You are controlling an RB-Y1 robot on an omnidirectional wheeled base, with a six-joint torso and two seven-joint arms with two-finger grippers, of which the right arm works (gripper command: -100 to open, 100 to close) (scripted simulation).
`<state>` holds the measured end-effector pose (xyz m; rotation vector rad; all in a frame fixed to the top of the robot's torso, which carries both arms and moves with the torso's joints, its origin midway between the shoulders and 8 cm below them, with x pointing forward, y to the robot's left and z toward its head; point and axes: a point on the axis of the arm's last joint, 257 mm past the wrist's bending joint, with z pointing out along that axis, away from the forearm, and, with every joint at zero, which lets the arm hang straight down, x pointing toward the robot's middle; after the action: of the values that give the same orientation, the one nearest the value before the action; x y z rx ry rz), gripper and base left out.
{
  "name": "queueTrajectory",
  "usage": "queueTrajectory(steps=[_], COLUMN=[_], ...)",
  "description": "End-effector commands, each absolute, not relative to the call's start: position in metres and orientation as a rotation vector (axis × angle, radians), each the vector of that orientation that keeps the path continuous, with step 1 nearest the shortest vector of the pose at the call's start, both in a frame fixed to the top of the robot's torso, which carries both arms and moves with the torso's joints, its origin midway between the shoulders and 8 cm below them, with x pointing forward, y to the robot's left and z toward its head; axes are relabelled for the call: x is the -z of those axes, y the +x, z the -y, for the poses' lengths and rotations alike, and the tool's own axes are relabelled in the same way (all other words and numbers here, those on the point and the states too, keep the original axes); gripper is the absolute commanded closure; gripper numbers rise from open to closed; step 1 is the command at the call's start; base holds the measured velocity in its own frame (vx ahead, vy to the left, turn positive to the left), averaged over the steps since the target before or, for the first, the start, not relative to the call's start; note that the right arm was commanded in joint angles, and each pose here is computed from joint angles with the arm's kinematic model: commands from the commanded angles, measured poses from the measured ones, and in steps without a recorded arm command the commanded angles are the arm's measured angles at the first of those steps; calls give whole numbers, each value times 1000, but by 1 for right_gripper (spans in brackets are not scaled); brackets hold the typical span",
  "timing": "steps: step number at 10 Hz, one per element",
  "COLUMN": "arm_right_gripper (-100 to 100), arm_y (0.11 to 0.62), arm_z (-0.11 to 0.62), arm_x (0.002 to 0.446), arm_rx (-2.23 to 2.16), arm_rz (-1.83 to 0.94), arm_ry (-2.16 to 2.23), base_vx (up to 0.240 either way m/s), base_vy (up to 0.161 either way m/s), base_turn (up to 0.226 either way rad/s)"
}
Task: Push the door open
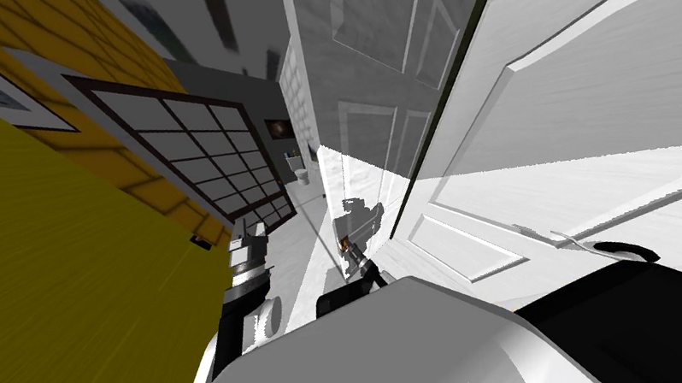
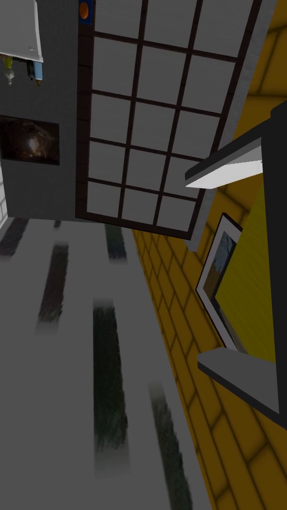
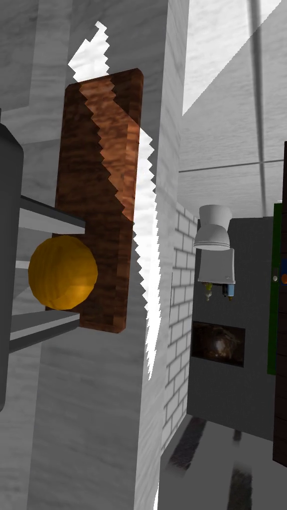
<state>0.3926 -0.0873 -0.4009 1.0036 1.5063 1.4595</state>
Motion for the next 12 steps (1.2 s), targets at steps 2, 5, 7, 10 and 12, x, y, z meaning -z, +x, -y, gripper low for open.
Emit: queueTrajectory(steps=[2,5,7,10,12], arm_right_gripper=[100,100,100,-100,-100], arm_y=[403,410,416,410,409], arm_z=[107,129,147,144,142], arm_x=[397,398,398,397,395], arm_rx=[-1432,-1393,-1360,-1372,-1379], arm_rz=[-1480,-1457,-1434,-1435,-1422], arm_ry=[1003,1019,1036,1037,1051], base_vx=[143,194,169,-144,-247], base_vy=[87,98,114,32,14], base_turn=[-17,-54,-124,-51,-66])
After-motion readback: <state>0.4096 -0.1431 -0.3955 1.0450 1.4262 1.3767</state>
